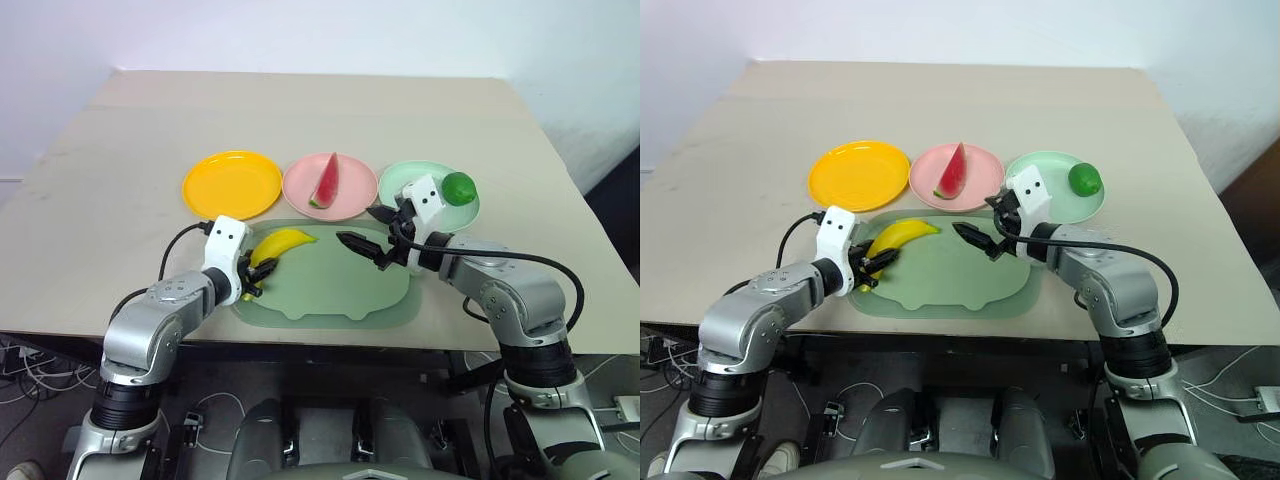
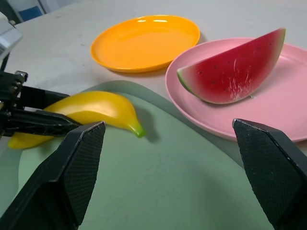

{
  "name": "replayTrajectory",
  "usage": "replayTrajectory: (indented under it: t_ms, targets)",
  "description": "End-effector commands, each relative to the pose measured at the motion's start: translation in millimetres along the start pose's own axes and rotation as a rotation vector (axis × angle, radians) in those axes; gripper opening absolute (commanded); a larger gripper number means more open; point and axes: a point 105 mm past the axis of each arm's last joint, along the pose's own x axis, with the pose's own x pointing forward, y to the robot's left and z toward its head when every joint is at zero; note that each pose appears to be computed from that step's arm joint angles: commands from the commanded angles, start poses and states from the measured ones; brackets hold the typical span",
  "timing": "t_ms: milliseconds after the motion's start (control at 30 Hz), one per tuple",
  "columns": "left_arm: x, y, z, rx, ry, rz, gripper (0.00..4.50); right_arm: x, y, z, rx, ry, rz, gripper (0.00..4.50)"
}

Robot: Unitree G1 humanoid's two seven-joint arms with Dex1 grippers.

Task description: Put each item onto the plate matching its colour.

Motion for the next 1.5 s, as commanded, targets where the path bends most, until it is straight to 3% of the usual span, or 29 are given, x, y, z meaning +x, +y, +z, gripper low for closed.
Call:
replayTrajectory:
  t_ms: [33, 167, 333, 533, 667, 900, 1200, 1467, 1500]
  targets:
    - [-11, -9, 34, 0.02, -0.179, -0.038, 1.6, 2, 3, 16, -0.039, -0.056, 0.007, 4.5]
    - [-15, -10, 56, 0.028, -0.306, -0.025, 1.6, 4, 4, 16, -0.04, -0.058, 0.011, 4.5]
    - [-2, 23, 84, -0.039, -0.446, 0.234, 1.6, 4, 4, 16, -0.041, -0.057, 0.016, 4.5]
    - [19, 54, 87, -0.1, -0.364, 0.41, 1.6, 4, 3, 16, -0.045, -0.055, 0.017, 4.5]
    - [32, 72, 98, -0.216, -0.341, 0.45, 1.6, 5, 3, 17, -0.049, -0.059, 0.017, 4.5]
    - [48, 110, 101, -0.277, -0.268, 0.543, 1.6, 5, 2, 16, -0.054, -0.056, 0.014, 4.5]
    - [62, 115, 91, -0.235, -0.201, 0.502, 1.6, 3, -1, 17, -0.069, -0.054, 0.004, 4.5]
    - [57, 110, 84, -0.172, -0.181, 0.468, 4.33, 3, -2, 16, -0.067, -0.052, -0.001, 4.5]
    - [56, 107, 82, -0.151, -0.175, 0.449, 4.46, 4, -2, 16, -0.066, -0.052, -0.002, 4.5]
